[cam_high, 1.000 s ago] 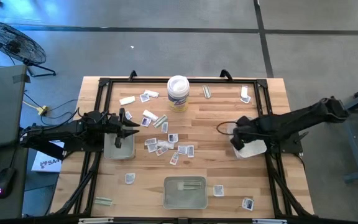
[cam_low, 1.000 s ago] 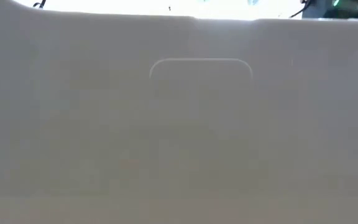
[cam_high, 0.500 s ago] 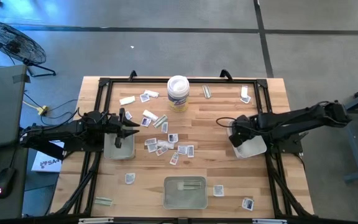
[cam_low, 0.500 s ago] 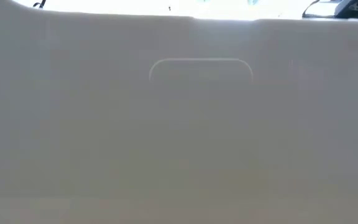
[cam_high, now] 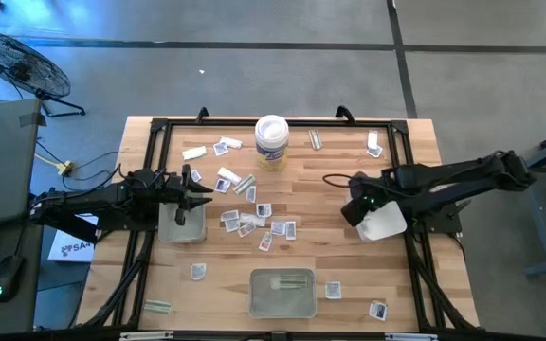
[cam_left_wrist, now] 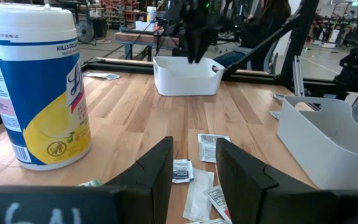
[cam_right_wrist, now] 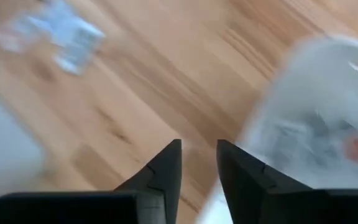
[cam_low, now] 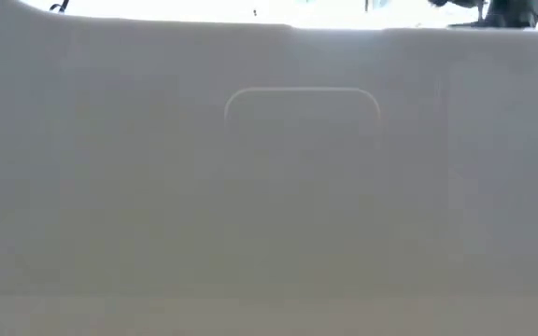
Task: Pick & Place First Aid Supplies
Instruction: Put the blue alcohol pad into the top gray bin
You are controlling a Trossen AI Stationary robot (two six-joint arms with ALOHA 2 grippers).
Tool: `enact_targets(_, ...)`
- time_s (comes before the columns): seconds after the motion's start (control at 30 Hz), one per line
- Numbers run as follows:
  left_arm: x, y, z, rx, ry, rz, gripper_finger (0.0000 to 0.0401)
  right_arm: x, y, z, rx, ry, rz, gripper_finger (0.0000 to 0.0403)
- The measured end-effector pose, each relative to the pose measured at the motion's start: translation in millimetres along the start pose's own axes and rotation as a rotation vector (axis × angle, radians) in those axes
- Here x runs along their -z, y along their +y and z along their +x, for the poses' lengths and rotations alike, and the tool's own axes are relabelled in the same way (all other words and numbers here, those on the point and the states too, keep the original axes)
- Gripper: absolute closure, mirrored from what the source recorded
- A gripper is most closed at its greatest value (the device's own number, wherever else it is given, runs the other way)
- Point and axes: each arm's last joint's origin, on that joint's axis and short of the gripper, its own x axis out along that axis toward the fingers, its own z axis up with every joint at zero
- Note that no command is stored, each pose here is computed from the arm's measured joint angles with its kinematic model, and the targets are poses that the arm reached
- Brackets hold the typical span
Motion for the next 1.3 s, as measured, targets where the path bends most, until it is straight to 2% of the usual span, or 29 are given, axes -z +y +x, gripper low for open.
enact_targets(0.2, 0, 0, 0, 0.0, 0.0, 0.0, 0.0281, 11, 39, -6, -0.264, -0.154, -0.119, 0.0324)
enact_targets(0.33, 0, 0, 0, 0.0, 0.0, 0.0, 0.0281, 36, 56, -2, -0.392, -0.216, -0.29, 0.0324)
enact_targets(0.47, 0, 0, 0, 0.0, 0.0, 0.0, 0.0281, 63, 62, 12, -0.498, -0.246, -0.426, 0.0324)
enact_targets(0.63, 0, 0, 0, 0.0, 0.0, 0.0, 0.0281, 84, 63, 35, -0.647, -0.267, -0.465, 0.0324)
enact_targets(0.73, 0, 0, 0, 0.0, 0.0, 0.0, 0.0281, 95, 61, 50, -0.665, -0.236, -0.509, 0.0311)
enact_targets(1.03, 0, 0, 0, 0.0, 0.001, 0.0, 0.0281, 124, 73, 90, -0.661, -0.175, -0.664, 0.024)
enact_targets(1.17, 0, 0, 0, 0.0, 0.0, 0.0, 0.0281, 141, 69, 105, -0.61, -0.116, -0.715, 0.0237)
enact_targets(1.3, 0, 0, 0, 0.0, 0.0, 0.0, 0.0281, 152, 74, 113, -0.579, -0.131, -0.786, 0.0252)
